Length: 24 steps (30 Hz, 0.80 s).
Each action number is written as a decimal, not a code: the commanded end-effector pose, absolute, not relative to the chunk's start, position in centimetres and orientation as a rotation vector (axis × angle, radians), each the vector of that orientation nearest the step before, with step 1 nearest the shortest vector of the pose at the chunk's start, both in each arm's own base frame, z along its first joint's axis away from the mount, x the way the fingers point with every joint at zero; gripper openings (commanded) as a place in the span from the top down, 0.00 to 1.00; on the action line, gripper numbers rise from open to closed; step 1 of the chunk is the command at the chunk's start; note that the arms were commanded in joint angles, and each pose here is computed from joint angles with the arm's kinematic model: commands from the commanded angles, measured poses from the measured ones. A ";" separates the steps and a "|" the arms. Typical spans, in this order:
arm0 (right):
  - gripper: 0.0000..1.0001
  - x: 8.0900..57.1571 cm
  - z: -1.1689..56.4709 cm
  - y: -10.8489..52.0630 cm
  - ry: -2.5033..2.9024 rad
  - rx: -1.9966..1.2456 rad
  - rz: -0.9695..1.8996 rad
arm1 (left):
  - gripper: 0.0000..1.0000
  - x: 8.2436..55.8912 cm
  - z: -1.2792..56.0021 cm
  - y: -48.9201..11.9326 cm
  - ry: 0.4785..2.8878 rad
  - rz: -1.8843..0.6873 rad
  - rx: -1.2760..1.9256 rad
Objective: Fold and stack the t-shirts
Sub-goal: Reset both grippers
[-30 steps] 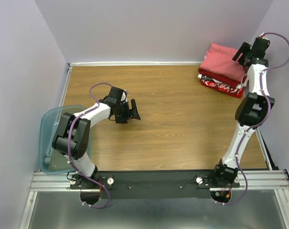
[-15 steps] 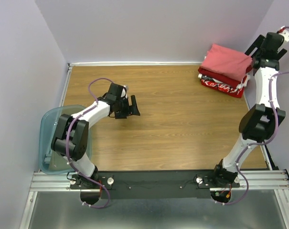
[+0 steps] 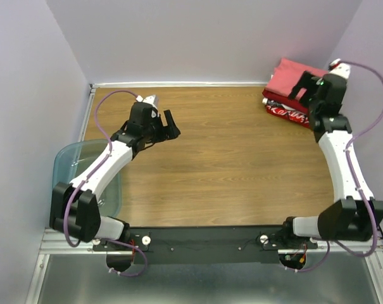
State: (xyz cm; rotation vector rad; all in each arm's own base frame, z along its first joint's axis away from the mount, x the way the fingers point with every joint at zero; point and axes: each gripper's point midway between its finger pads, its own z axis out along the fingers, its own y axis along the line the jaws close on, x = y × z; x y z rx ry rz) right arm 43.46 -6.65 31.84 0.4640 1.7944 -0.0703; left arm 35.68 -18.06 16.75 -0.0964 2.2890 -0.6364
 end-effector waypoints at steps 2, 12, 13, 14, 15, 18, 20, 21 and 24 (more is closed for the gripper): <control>0.00 40.8 27.2 1.1 1.917 0.336 0.134 | 0.06 36.5 21.4 -16.4 2.107 -0.572 -0.191; 0.00 37.0 20.6 10.8 2.089 0.178 0.250 | 0.06 36.3 26.0 -13.9 1.952 -0.501 -0.301; 0.00 36.8 20.4 11.2 2.093 0.171 0.251 | 0.06 36.2 26.2 -13.7 1.947 -0.493 -0.306; 0.00 36.5 20.0 12.1 2.103 0.150 0.257 | 0.06 36.2 26.5 -13.6 1.936 -0.490 -0.307; 0.00 36.4 19.7 12.2 2.109 0.150 0.251 | 0.06 36.1 26.7 -13.5 1.928 -0.486 -0.311; 0.00 35.9 18.9 12.7 2.127 0.170 0.262 | 0.06 35.8 27.1 -13.2 1.913 -0.472 -0.310; 0.00 35.8 18.8 12.6 2.128 0.188 0.269 | 0.06 35.6 27.3 -13.1 1.906 -0.469 -0.305; 0.00 35.7 18.7 12.7 2.130 0.185 0.271 | 0.06 35.3 27.4 -13.0 1.898 -0.469 -0.306; 0.00 35.7 18.5 12.7 2.137 0.171 0.263 | 0.06 34.9 27.8 -12.7 1.875 -0.464 -0.311</control>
